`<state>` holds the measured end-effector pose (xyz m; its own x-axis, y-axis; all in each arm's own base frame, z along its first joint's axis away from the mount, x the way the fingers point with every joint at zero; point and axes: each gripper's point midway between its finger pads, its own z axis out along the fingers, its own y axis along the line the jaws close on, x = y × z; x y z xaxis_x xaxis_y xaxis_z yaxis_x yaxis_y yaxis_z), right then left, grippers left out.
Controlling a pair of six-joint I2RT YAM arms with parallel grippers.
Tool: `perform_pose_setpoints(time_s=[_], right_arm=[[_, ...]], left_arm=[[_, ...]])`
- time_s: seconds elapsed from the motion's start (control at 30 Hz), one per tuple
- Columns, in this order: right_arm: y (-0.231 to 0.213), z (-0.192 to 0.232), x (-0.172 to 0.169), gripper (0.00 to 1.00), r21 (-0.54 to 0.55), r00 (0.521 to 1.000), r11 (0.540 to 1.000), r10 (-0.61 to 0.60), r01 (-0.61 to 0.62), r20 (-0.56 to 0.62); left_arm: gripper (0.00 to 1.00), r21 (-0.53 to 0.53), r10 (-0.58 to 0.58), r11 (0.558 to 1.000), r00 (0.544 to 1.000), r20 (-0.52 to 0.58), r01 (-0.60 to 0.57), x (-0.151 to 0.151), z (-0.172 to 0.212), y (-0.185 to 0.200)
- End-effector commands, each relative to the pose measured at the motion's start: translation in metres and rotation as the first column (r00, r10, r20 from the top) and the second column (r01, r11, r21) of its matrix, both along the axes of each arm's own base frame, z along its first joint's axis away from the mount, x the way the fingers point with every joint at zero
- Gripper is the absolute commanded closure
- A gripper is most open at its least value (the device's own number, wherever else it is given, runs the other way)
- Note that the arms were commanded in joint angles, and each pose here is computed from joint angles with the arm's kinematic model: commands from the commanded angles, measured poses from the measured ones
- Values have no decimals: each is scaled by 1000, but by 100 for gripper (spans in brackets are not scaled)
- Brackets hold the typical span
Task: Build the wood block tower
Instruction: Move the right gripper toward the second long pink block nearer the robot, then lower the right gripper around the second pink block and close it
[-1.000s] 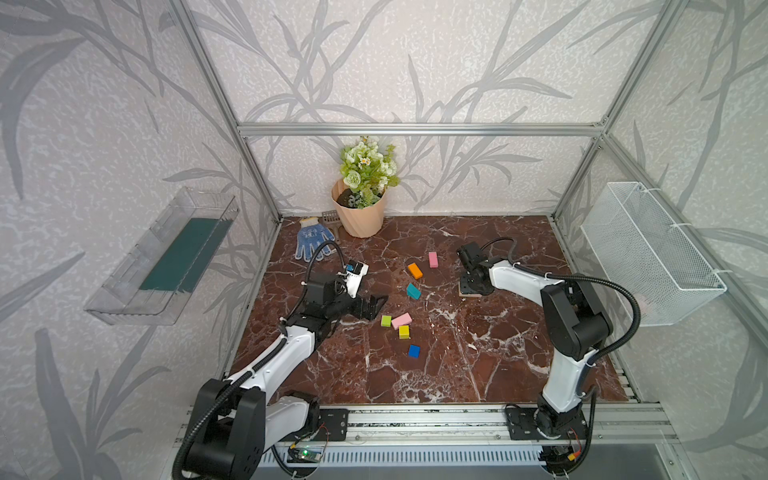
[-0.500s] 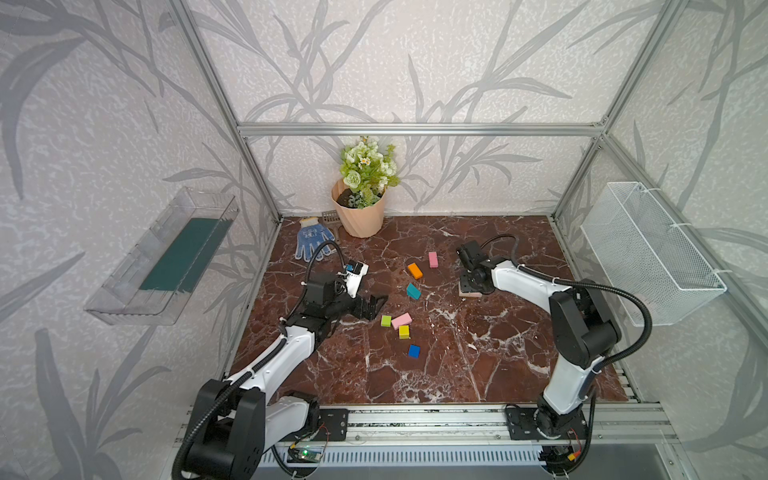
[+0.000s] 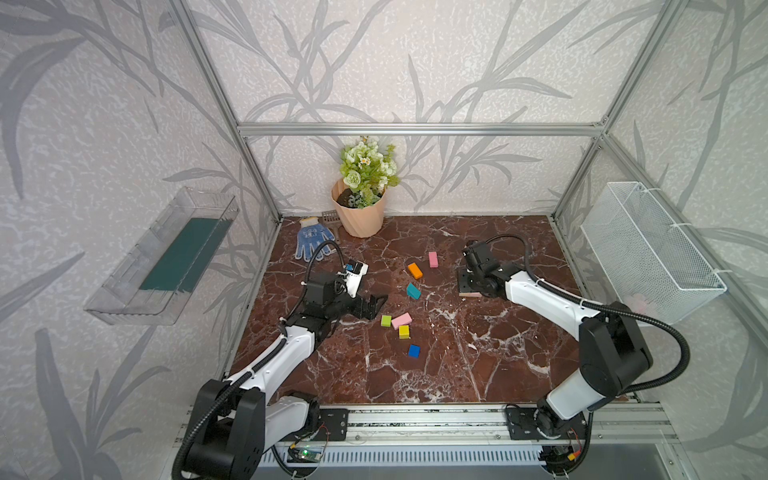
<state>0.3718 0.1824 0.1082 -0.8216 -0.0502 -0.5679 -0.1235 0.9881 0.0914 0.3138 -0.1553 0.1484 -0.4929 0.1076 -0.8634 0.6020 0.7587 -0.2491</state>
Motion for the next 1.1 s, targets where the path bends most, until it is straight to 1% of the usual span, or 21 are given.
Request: perform_pose_setpoints(time_s=[0.0, 0.07, 0.1, 0.13, 0.2, 0.27, 0.37, 0.43, 0.53, 0.63, 0.77, 0.87, 1.07], right_arm=[[39, 5, 3, 44, 78, 992, 989, 123, -124, 20], [53, 0, 1, 45, 62, 987, 985, 159, -159, 0], [61, 4, 0, 45, 66, 983, 981, 181, -181, 9], [71, -9, -4, 45, 52, 977, 976, 211, -210, -18], [96, -14, -13, 45, 61, 958, 957, 285, -284, -20], [123, -19, -26, 45, 84, 926, 924, 377, -374, -29], [152, -28, -44, 45, 58, 870, 869, 493, -491, -20], [165, -36, -55, 45, 46, 834, 834, 551, -550, -27], [178, -43, -67, 45, 56, 798, 799, 601, -599, -44], [185, -52, -75, 42, 62, 789, 792, 611, -608, -69], [186, -61, -78, 38, 54, 803, 809, 588, -586, -99], [188, -69, -79, 37, 27, 810, 818, 573, -575, -125], [200, -84, -85, 37, 0, 804, 815, 571, -579, -165]], left_arm=[[1, 8, -1, 1000, 1000, 28, 1, -1, 2, 0], [1, 8, 4, 1000, 1000, 28, -5, 0, 2, 1], [1, 10, 8, 1000, 1000, 28, -9, 0, 2, 2], [1, 11, 12, 1000, 1000, 27, -12, 0, 2, 2], [1, 12, 18, 1000, 999, 27, -18, 1, 2, 3], [1, 13, 20, 1000, 999, 27, -20, 1, 2, 3], [1, 12, 21, 1000, 999, 27, -22, 1, 2, 4], [1, 13, 20, 1000, 999, 29, -20, 1, 2, 3], [1, 14, 20, 1000, 999, 27, -21, 1, 2, 3], [1, 14, 22, 1000, 999, 27, -22, 2, 2, 4], [1, 15, 21, 1000, 999, 29, -22, 2, 2, 4], [1, 16, 22, 1000, 999, 27, -22, 2, 1, 4], [1, 15, 20, 1000, 999, 27, -21, 2, 2, 4]])
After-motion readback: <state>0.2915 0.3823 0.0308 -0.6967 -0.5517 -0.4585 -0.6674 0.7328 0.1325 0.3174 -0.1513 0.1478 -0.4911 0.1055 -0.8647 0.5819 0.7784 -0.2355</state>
